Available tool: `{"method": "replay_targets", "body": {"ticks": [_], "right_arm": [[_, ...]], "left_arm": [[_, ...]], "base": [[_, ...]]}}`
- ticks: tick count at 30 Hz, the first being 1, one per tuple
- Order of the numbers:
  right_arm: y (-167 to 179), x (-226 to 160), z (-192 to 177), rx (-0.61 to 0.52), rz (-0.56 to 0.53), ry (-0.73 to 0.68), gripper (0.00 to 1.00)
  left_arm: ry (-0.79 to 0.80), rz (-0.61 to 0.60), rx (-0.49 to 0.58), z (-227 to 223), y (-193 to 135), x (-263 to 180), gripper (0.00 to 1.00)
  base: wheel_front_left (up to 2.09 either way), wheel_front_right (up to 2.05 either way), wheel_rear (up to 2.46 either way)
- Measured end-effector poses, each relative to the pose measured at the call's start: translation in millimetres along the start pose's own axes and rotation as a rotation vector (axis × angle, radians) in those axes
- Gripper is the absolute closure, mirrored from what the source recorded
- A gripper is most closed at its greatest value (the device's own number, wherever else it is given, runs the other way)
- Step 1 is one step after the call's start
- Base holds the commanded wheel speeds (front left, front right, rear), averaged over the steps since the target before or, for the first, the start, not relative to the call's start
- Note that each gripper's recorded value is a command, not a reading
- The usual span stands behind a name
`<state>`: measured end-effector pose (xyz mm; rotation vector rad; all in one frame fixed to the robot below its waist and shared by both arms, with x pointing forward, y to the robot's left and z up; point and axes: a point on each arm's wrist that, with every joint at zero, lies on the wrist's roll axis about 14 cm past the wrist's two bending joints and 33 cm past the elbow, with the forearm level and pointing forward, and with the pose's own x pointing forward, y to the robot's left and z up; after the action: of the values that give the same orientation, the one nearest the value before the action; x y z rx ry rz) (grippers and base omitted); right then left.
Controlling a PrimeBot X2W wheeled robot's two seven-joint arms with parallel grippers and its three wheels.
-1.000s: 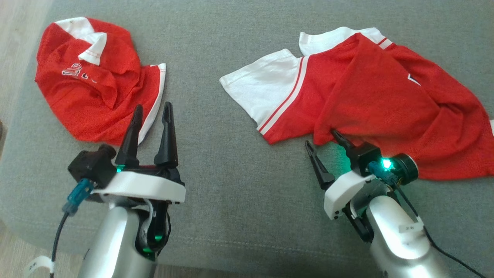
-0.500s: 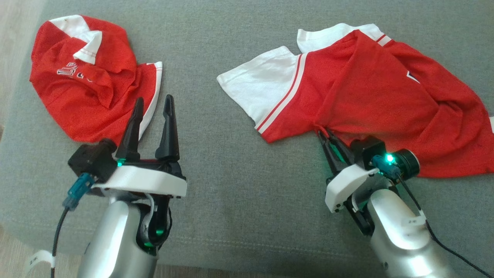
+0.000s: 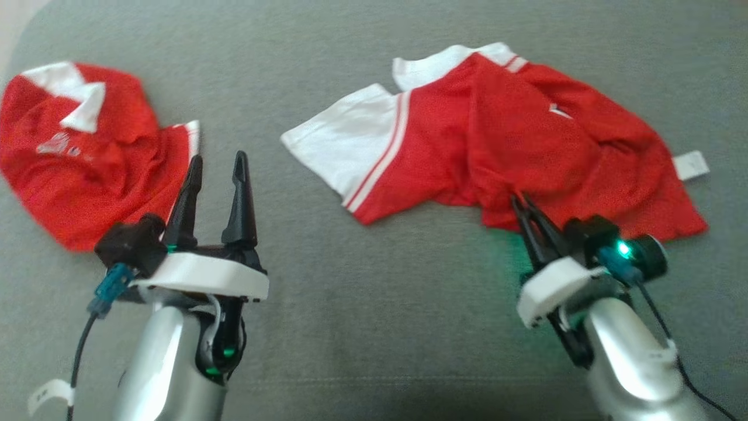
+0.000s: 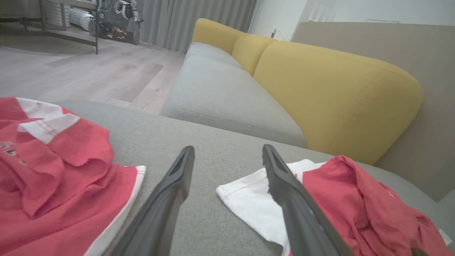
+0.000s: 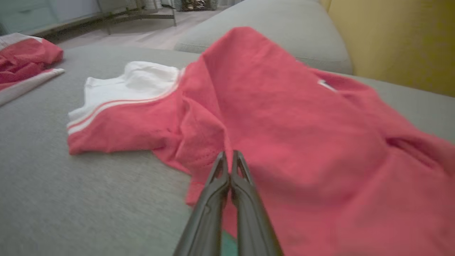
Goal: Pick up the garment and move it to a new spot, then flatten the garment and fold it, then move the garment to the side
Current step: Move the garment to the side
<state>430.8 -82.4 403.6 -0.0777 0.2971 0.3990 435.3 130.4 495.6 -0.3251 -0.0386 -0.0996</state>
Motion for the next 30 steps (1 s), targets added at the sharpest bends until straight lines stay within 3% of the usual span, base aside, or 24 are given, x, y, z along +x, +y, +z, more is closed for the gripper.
{"method": "replay_targets", "body": {"ticks": [5,12,20,30], "right_arm": [[-40,-45,-13,-0.027,-0.113,0.062,1.0],[-76,-82,-2,-0.025,-0.244,0.057,1.0],[-81,-86,-8,0.008,-0.283,0.071,1.0],[-79,-81,-14,0.029,-0.284,0.08,1.0]], "left_arm": [[0.056,-0.065,0.003,-20,-16,15,0.0],[0.174,-0.172,0.06,-58,-46,51,0.0],[0.403,-0.129,0.279,-115,-15,76,0.0],[0.491,-0.108,0.309,-139,-3,71,0.0]], "base": [[0.0,0.0,0.0],[0.0,0.0,0.0],[0.0,0.0,0.0],[0.0,0.0,0.0]]}}
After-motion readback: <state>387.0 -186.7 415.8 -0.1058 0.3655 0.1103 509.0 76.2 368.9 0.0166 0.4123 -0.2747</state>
